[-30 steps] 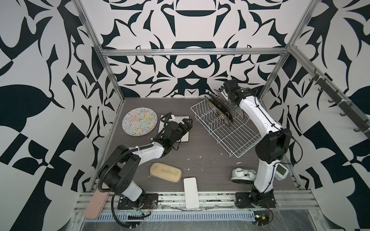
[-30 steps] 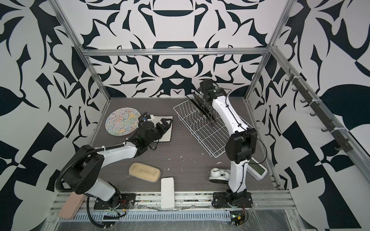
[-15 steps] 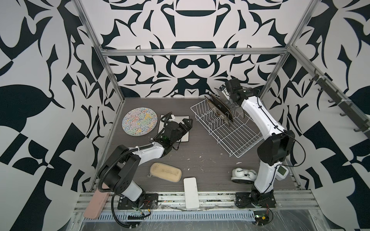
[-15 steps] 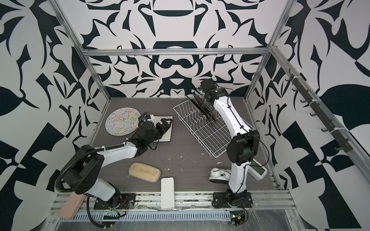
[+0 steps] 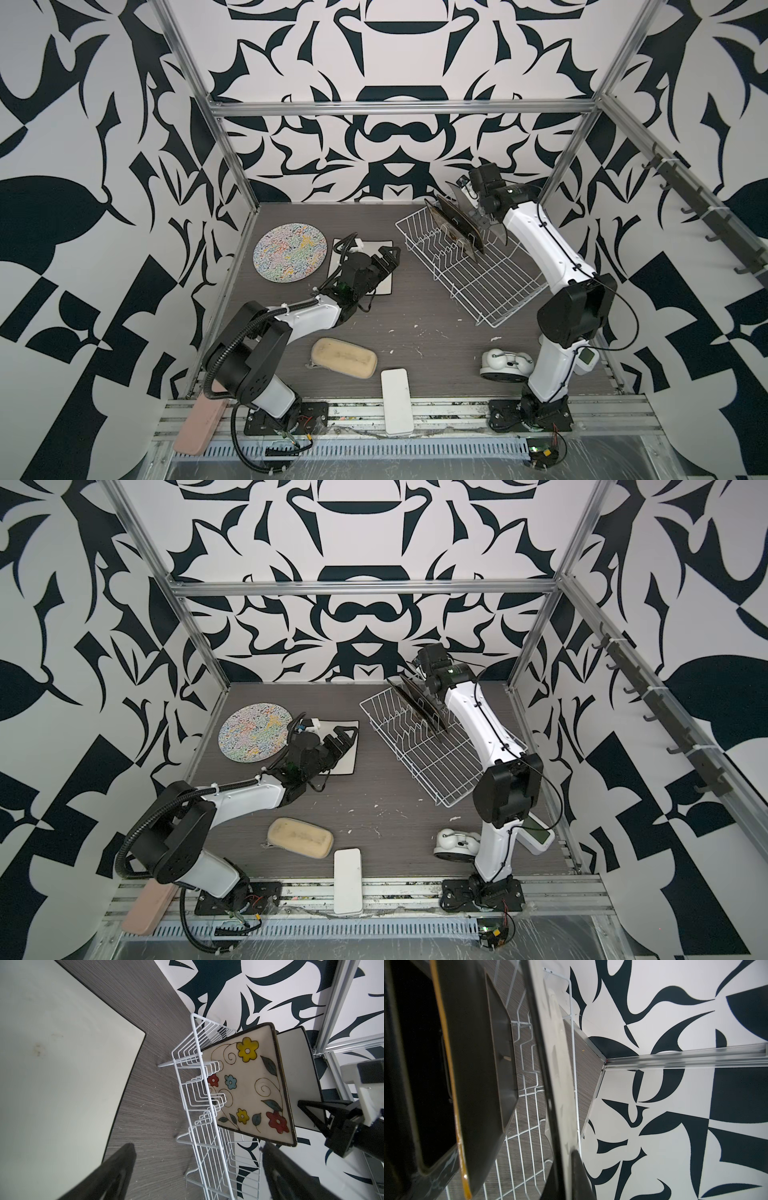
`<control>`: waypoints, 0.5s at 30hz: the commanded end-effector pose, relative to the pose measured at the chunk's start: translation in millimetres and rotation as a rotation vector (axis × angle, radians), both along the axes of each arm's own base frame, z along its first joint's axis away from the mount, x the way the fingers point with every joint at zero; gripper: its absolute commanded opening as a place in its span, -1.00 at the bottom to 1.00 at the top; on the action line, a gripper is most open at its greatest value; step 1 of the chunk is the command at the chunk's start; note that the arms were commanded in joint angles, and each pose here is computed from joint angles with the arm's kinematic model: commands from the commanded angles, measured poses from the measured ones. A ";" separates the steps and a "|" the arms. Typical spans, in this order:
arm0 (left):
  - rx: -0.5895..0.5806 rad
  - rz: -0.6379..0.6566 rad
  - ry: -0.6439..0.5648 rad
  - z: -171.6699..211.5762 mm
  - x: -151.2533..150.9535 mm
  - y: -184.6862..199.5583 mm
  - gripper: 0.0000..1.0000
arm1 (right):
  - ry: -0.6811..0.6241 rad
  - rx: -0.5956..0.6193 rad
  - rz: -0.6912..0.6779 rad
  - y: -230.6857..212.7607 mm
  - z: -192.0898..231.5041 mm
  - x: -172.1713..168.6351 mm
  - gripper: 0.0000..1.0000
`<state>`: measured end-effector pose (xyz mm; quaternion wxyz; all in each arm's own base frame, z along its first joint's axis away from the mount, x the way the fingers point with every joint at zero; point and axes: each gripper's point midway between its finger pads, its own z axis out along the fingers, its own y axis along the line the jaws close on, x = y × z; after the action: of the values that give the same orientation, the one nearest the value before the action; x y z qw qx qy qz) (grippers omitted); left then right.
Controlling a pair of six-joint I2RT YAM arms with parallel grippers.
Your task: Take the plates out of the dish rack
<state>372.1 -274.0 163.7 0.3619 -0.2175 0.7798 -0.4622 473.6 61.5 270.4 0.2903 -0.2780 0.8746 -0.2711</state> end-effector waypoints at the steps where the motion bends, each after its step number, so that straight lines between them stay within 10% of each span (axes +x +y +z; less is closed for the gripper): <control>1: -0.018 -0.001 -0.030 13.0 -0.1 -1.4 0.98 | -0.333 0.055 -0.061 -10.6 99.1 -3.0 -1.00; 15: -0.016 -0.018 -0.025 10.6 -0.5 -11.9 0.97 | -0.545 0.012 -0.028 1.9 152.1 -28.7 -1.00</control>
<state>367.4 -280.6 164.2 0.3582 -0.2108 0.7813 -0.4657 447.2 63.0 325.7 0.3706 -0.2687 0.8330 -0.3107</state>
